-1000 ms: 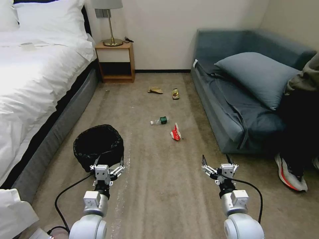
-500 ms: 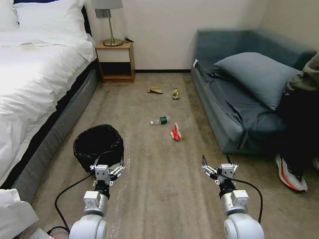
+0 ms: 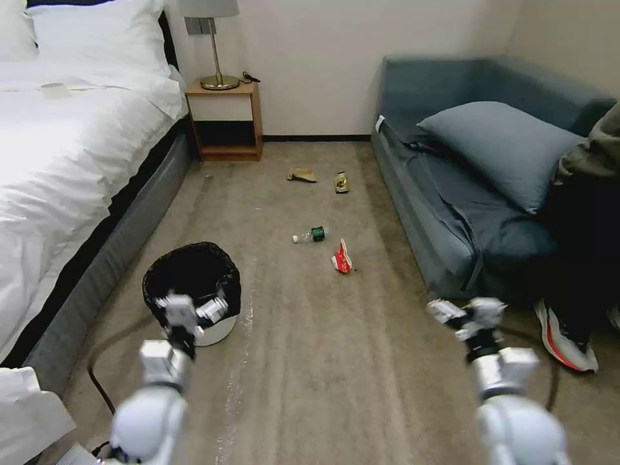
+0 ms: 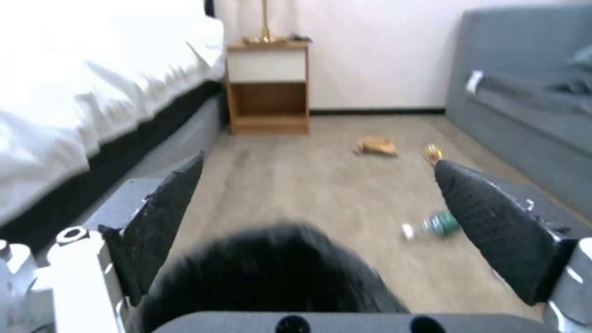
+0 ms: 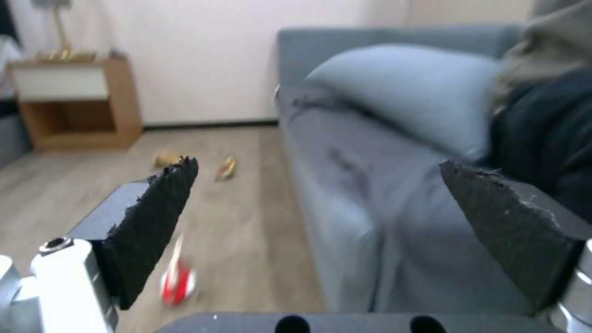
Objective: Pick up the trash bin, then pick up the garbage on the floor and place it into the trash bin.
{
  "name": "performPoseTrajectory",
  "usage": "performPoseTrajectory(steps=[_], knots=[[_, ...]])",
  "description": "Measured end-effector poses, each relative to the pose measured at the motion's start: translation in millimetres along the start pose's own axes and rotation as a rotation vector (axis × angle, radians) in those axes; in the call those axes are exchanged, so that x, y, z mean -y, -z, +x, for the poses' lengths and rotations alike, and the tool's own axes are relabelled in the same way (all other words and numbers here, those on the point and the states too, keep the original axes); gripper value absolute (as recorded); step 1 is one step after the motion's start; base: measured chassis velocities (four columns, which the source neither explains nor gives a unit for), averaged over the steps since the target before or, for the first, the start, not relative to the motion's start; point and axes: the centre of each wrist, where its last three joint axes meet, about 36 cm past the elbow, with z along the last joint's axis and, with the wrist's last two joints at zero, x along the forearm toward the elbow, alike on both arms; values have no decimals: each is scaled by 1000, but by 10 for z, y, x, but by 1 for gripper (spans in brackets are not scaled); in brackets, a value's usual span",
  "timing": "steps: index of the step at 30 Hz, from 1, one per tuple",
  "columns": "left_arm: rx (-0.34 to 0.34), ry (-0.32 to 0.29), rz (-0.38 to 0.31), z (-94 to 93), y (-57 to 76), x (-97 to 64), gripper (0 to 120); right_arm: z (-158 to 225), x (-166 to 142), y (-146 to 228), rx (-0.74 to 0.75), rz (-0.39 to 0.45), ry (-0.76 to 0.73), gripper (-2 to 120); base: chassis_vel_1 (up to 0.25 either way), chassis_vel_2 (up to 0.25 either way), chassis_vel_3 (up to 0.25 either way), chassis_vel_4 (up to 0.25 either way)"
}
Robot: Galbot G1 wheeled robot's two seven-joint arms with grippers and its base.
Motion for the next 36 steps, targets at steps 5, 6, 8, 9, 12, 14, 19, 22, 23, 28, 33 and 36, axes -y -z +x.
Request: performPoseTrajectory(steps=[5, 6, 8, 9, 12, 14, 19, 22, 23, 28, 33, 36], knots=[[-27, 4, 50, -118, 108, -61, 100, -77, 24, 35, 32, -40, 114, 100, 0, 0, 0, 0], [-27, 4, 50, -118, 108, -61, 100, -77, 24, 35, 32, -40, 114, 100, 0, 0, 0, 0], [-89, 55, 72, -48, 69, -1, 100, -84, 20, -54, 19, -23, 130, 100, 0, 0, 0, 0], [-138, 92, 89, -8, 47, 22, 100, -87, 21, -97, 10, -4, 124, 100, 0, 0, 0, 0], [-224, 166, 111, 37, 20, 33, 100, -77, 18, -149, 0, 5, 122, 100, 0, 0, 0, 0], [-358, 273, 171, 26, -85, -37, 100, -46, 13, -201, -3, 19, 131, 100, 0, 0, 0, 0], [-386, 369, 283, -123, -280, -134, 100, -27, -2, -262, -2, 31, 144, 100, 0, 0, 0, 0], [-405, 421, 411, -241, -319, -101, 100, -25, -9, -309, -7, 44, 145, 100, 0, 0, 0, 0], [-418, 445, 471, -329, -363, -90, 100, -22, -17, -337, -10, 46, 146, 100, 0, 0, 0, 0], [-415, 482, 567, -557, -491, -106, 100, -5, -53, -360, -8, 49, 155, 100, 0, 0, 0, 0], [-437, 488, 612, -609, -551, -128, 100, 10, -105, -317, 3, 53, 167, 100, 0, 0, 0, 0], [-449, 497, 625, -648, -615, -154, 100, 21, -131, -309, 7, 52, 176, 100, 0, 0, 0, 0]])
